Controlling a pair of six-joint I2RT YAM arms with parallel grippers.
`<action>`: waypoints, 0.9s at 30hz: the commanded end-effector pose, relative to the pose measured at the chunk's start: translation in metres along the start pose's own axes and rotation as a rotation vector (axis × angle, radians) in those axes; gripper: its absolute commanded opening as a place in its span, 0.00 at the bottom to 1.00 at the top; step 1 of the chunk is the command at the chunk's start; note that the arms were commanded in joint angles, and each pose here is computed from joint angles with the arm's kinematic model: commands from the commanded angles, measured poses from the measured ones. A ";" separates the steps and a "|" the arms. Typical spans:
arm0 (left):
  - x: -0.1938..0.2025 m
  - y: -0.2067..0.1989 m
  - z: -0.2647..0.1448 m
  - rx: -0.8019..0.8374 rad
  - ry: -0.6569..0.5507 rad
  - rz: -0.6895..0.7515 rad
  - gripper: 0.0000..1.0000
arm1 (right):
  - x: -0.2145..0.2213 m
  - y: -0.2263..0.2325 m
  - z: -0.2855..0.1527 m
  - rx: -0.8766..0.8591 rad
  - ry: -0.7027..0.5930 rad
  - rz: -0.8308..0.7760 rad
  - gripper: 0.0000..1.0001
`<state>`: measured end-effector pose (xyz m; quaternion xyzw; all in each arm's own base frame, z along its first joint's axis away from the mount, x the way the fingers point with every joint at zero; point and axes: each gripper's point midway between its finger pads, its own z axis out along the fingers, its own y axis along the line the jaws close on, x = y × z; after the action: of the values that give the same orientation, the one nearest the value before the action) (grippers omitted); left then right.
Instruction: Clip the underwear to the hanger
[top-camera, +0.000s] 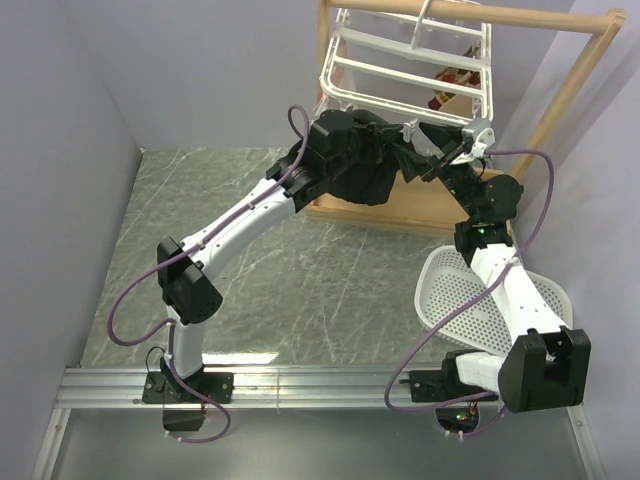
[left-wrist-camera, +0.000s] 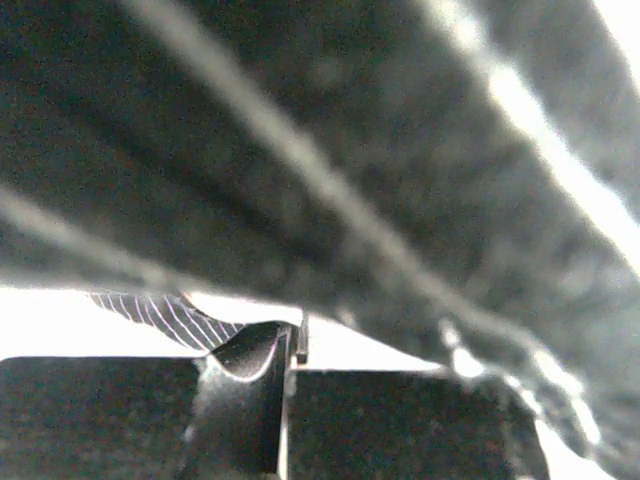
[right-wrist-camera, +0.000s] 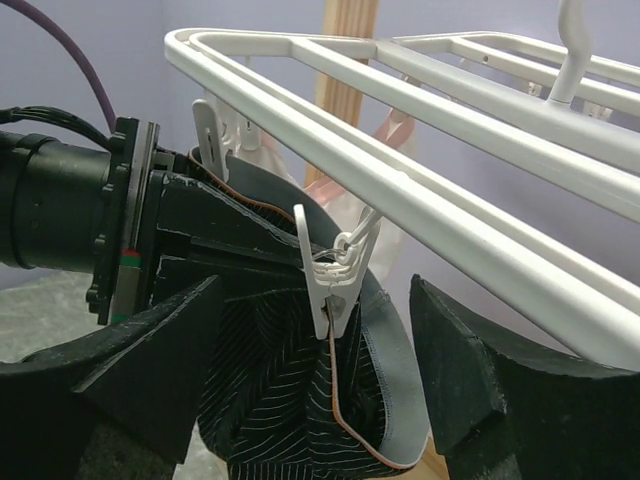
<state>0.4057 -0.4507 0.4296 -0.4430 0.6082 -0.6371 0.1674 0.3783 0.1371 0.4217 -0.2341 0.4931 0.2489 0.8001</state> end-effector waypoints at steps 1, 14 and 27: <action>0.020 -0.051 -0.024 0.082 0.085 -0.274 0.00 | -0.023 0.006 -0.004 -0.015 -0.030 -0.042 0.82; 0.013 -0.034 -0.023 0.056 0.061 -0.236 0.19 | -0.017 0.011 -0.031 -0.025 0.107 -0.048 0.83; -0.001 -0.008 -0.032 0.052 0.013 -0.126 0.50 | -0.005 0.020 -0.062 -0.087 0.215 -0.012 0.82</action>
<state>0.3958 -0.4447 0.3899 -0.4552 0.6250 -0.6136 0.1604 0.3346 0.1117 0.3965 -0.2766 0.5670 0.2337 0.7398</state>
